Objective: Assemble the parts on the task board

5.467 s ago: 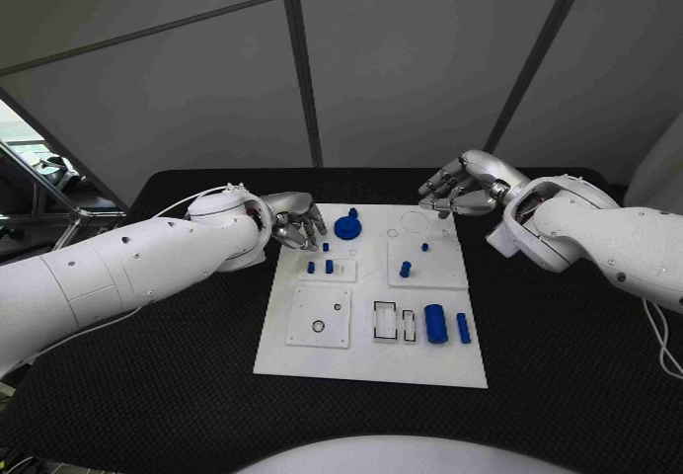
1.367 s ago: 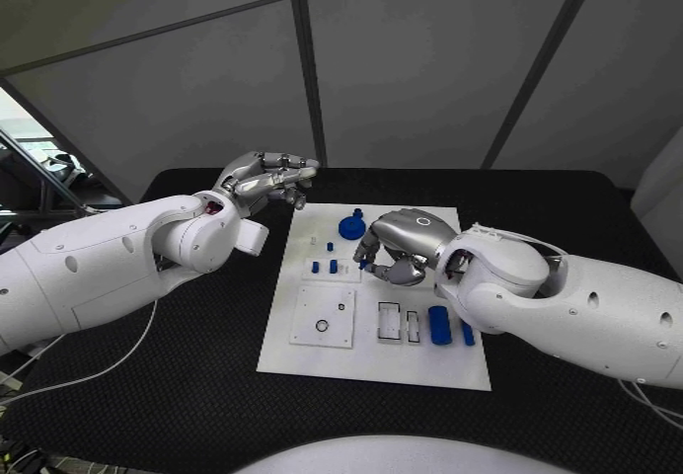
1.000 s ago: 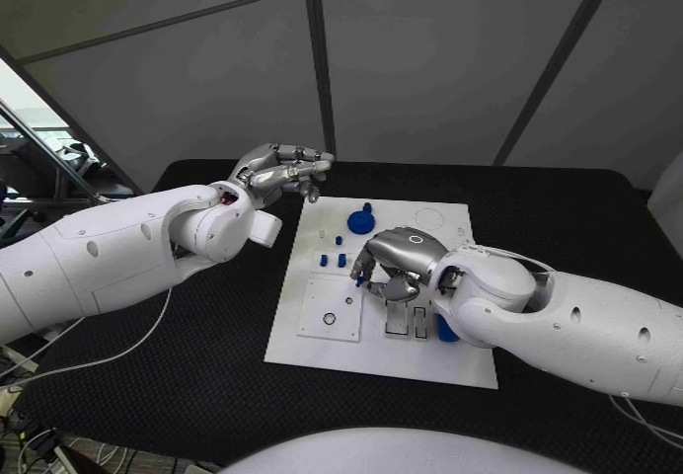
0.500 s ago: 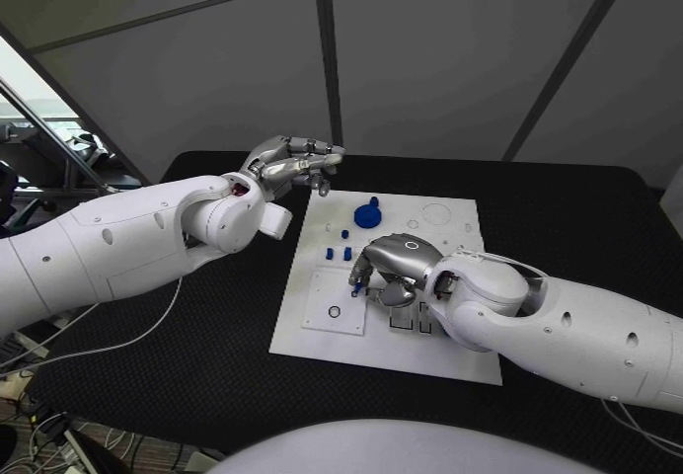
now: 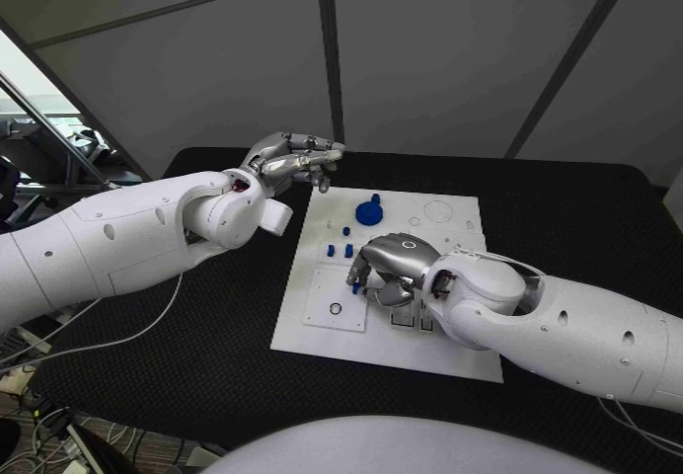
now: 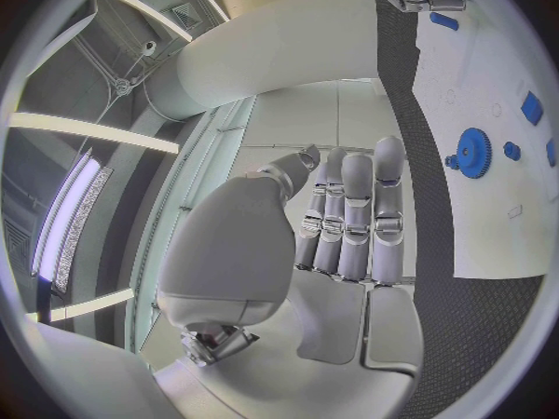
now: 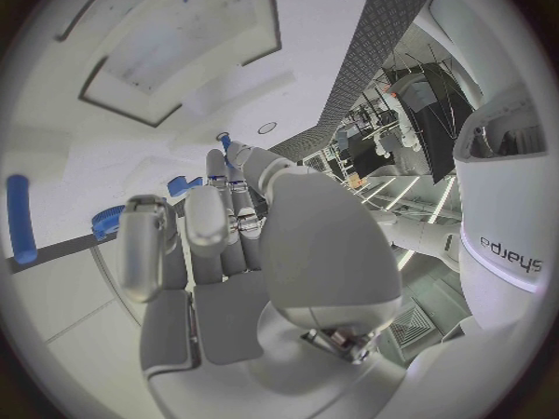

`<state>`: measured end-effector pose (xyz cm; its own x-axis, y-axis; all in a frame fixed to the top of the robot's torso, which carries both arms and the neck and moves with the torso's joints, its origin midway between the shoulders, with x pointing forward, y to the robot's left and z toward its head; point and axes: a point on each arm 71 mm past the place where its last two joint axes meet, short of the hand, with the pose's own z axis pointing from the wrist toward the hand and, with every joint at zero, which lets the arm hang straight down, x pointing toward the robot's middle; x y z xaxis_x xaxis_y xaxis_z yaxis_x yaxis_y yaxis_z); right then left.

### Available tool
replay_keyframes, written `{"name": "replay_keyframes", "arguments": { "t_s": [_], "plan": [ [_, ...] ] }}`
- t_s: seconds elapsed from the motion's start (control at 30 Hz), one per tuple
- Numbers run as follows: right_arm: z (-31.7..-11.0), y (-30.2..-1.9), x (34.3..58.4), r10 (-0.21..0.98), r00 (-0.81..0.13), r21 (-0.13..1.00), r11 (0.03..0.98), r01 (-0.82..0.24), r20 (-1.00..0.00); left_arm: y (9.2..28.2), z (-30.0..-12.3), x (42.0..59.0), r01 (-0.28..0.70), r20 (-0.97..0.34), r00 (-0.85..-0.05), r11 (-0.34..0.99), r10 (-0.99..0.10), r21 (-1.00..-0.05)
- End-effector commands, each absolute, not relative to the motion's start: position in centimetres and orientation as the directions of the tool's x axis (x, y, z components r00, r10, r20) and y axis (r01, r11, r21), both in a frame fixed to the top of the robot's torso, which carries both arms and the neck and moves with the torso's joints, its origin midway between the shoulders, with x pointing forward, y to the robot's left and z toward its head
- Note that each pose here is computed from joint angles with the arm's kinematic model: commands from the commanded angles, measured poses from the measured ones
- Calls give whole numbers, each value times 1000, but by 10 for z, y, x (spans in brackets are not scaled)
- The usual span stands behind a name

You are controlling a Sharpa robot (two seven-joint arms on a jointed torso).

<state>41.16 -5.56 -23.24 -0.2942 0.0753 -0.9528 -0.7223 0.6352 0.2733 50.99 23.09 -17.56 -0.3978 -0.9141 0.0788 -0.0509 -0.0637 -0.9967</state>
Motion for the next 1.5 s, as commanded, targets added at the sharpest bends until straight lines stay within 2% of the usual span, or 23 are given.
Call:
{"name": "replay_keyframes", "arguments": {
  "t_s": [0.03,1.0,1.27,1.5],
  "plan": [
    [-232,-54,411,60,-289,261,627,-734,-955,230,-174,510,-53,87,-408,-72,-909,-996],
    [-246,-53,409,-13,-306,227,642,-732,-952,230,-175,510,-60,88,-411,-69,-907,-996],
    [-246,-54,411,10,-293,230,645,-729,-956,230,-176,510,-65,89,-413,-68,-906,-996],
    [-239,-57,411,79,-251,242,639,-730,-965,230,-176,510,-71,89,-416,-66,-905,-995]
  ]
}}
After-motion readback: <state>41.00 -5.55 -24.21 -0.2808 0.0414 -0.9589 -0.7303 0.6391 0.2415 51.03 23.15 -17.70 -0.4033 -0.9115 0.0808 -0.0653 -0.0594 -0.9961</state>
